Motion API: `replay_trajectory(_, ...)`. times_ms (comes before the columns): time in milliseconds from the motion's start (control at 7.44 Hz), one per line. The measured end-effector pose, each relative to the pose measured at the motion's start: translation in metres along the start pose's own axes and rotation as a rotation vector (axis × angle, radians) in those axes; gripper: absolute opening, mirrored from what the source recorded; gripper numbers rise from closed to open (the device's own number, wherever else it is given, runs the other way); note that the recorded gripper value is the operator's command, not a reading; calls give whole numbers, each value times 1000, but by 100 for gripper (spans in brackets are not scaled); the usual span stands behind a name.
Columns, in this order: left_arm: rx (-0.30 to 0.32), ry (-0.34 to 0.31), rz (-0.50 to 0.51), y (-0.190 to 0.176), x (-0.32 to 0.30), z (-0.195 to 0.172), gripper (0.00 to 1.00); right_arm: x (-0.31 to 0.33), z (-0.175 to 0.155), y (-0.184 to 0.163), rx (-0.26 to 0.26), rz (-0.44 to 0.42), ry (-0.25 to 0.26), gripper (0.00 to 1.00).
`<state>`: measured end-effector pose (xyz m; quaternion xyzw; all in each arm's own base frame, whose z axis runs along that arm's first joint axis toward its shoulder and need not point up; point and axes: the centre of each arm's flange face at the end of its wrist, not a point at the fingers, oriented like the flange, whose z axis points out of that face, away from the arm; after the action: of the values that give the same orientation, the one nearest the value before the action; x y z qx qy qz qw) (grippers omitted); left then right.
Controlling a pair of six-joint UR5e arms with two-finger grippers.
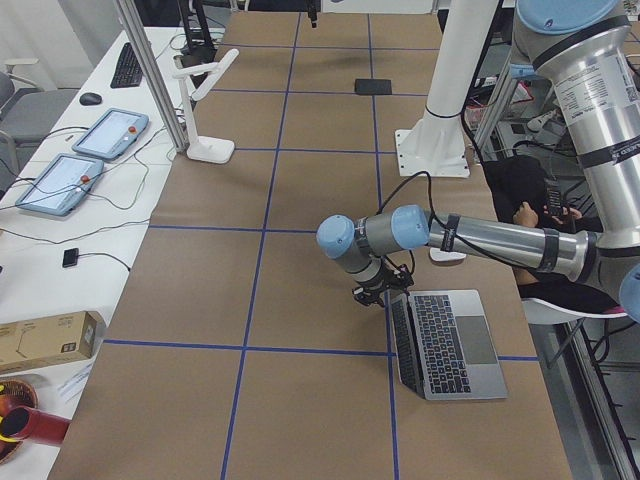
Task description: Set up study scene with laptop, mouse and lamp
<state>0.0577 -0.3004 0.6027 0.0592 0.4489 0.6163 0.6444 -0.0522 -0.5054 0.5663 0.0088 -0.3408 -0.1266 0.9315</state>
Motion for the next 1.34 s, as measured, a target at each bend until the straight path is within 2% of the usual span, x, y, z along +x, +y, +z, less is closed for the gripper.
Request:
replay_trajectory(269, -1, 0, 1, 0, 0, 0, 24, 1, 1, 0, -2, 1, 0, 100)
replay_trajectory(672, 1, -8, 10, -5, -1, -4, 12, 1, 6, -1, -13, 2, -1, 100)
replay_trajectory(1344, 3, 0, -9, -11, 12, -13, 9, -6, 13, -2, -26, -10, -3, 100)
